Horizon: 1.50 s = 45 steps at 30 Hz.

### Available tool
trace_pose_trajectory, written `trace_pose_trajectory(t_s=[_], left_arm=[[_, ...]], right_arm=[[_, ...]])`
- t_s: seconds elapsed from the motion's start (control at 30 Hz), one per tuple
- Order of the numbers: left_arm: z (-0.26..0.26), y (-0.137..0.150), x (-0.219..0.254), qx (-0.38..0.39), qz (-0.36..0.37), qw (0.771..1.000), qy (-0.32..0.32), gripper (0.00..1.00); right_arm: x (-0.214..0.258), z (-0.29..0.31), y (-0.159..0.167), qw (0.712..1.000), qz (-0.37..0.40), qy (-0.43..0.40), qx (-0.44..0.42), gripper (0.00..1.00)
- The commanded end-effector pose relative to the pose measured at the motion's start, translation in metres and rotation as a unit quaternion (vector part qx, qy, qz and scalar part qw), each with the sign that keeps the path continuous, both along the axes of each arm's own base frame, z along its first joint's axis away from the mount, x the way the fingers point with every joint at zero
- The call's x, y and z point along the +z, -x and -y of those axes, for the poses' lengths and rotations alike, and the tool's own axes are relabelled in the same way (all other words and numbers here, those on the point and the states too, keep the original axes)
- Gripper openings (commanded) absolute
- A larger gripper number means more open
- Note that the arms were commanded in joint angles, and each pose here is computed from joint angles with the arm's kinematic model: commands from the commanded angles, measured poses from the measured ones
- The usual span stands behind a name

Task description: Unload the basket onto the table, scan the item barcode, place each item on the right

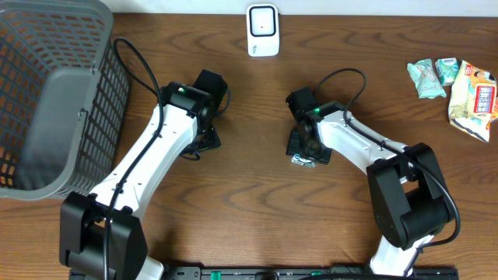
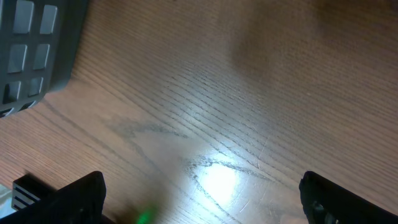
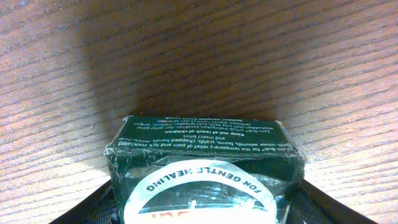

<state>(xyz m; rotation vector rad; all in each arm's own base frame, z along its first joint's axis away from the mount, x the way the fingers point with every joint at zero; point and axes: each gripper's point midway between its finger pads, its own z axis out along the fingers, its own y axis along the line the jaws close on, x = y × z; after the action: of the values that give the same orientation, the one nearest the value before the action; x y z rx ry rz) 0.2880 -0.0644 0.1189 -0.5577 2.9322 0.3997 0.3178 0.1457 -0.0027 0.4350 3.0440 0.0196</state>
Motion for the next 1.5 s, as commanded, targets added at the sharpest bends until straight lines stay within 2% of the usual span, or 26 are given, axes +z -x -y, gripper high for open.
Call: trace_pose_trajectory(t_s=[0.0, 0.37, 0.63, 0.8, 0.87, 0.93, 1.1, 1.47], left_arm=[[-0.004, 0.002, 0.001, 0.005, 0.001, 1.0, -0.008, 0.98], [-0.004, 0.002, 0.001, 0.005, 0.001, 1.0, -0.008, 0.98], [-0.004, 0.002, 0.001, 0.005, 0.001, 1.0, -0.008, 0.98], [-0.004, 0.002, 0.001, 0.005, 0.001, 1.0, -0.008, 0.98], [-0.004, 0.002, 0.001, 0.005, 0.001, 1.0, -0.008, 0.98], [-0.004, 0.002, 0.001, 0.005, 0.001, 1.0, -0.008, 0.98], [-0.004, 0.002, 0.001, 0.005, 0.001, 1.0, -0.008, 0.98], [-0.004, 0.002, 0.001, 0.005, 0.001, 1.0, -0.008, 0.98]], right_arm=[[-0.01, 0.002, 0.01, 1.0, -0.02, -0.001, -0.002, 0.61], [0.015, -0.008, -0.019, 0.999, 0.018, -0.014, 0.037, 0.56], [0.053, -0.029, -0.065, 0.991, 0.094, -0.037, 0.088, 0.56], [0.095, -0.046, -0.111, 0.974, 0.183, -0.057, 0.121, 0.61], [0.112, -0.051, -0.125, 0.966, 0.213, -0.062, 0.13, 0.53], [0.125, -0.055, -0.137, 0.959, 0.238, -0.066, 0.14, 0.5], [0.148, -0.065, -0.161, 0.937, 0.302, -0.073, 0.161, 0.52], [0.185, -0.09, -0.222, 0.883, 0.431, -0.105, 0.15, 0.52]])
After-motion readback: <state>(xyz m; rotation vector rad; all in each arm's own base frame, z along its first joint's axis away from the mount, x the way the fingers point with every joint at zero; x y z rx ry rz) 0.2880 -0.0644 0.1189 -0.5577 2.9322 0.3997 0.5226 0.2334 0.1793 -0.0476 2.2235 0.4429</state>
